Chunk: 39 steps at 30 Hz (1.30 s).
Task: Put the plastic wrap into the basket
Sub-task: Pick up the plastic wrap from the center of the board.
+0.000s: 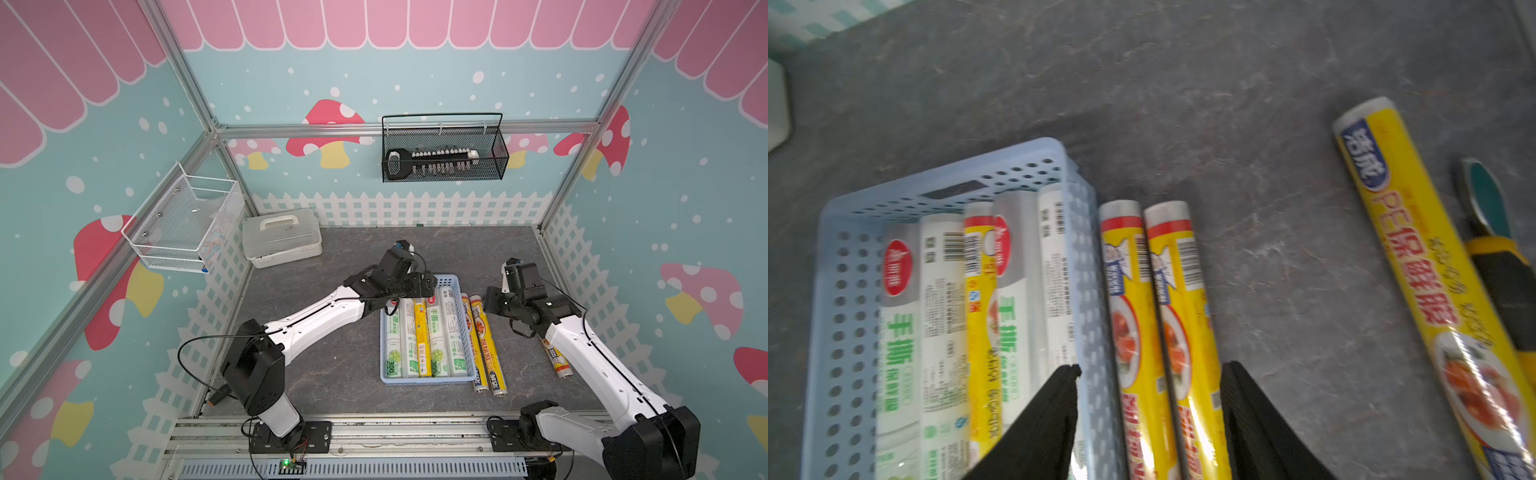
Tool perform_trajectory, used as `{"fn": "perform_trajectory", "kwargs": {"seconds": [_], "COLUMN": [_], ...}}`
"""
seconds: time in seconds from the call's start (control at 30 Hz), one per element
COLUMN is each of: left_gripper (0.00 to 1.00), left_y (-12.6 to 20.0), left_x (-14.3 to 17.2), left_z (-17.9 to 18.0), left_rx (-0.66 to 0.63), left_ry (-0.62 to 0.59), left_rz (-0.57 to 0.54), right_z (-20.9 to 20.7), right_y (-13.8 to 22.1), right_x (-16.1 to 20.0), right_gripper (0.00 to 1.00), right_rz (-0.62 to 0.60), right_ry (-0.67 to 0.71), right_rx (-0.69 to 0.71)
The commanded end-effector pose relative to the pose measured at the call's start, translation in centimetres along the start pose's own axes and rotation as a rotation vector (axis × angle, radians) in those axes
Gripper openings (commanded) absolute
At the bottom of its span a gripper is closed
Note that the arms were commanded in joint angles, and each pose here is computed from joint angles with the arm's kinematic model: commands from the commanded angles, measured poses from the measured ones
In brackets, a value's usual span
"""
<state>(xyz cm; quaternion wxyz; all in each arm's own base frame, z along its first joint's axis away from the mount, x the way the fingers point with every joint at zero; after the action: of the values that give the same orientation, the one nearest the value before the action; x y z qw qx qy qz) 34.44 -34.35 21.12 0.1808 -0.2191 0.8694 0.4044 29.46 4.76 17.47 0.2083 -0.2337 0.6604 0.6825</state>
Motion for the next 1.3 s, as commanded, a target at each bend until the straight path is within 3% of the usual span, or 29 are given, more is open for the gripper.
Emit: {"fn": "perform_trajectory", "kwargs": {"seconds": [0.0, 0.43, 0.77, 1.27], "left_gripper": [0.99, 0.99, 0.99, 0.99], "left_y": [-1.3, -4.9, -5.6, -6.0], "left_x": [2.3, 7.6, 8.8, 9.0], "left_z": [-2.3, -8.7, -8.5, -8.2], "left_rx": [0.028, 0.076, 0.068, 0.050], "left_ry": [-0.109, -0.343, -0.328, -0.320], "left_rz": [0.119, 0.319, 0.360, 0.366], "right_z": [-4.0, -11.3, -14.4, -15.2], "right_y": [-0.3, -5.2, -6.1, -10.7], "right_x": [1.8, 4.0, 4.4, 4.4], "right_gripper": [0.62, 0.67, 0.71, 0.74], "right_rz": [0.075, 0.280, 0.342, 0.438], "right_ry": [0.025, -0.089, -0.068, -0.012], "right_rx": [0.113, 0.206, 0.319, 0.209]}}
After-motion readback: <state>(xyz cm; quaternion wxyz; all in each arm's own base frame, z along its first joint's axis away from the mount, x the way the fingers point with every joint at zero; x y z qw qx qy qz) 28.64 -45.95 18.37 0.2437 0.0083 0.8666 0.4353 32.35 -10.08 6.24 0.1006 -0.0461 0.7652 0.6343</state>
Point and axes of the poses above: each gripper's point midway between its finger pads, its own y axis back along the fingers, its own z axis along the line the jaws close on, x = y × z, the point moved 1 cm from there along y, back along the fingers, and after that the axes turned 15 degrees about y, right-handed, at the moved point
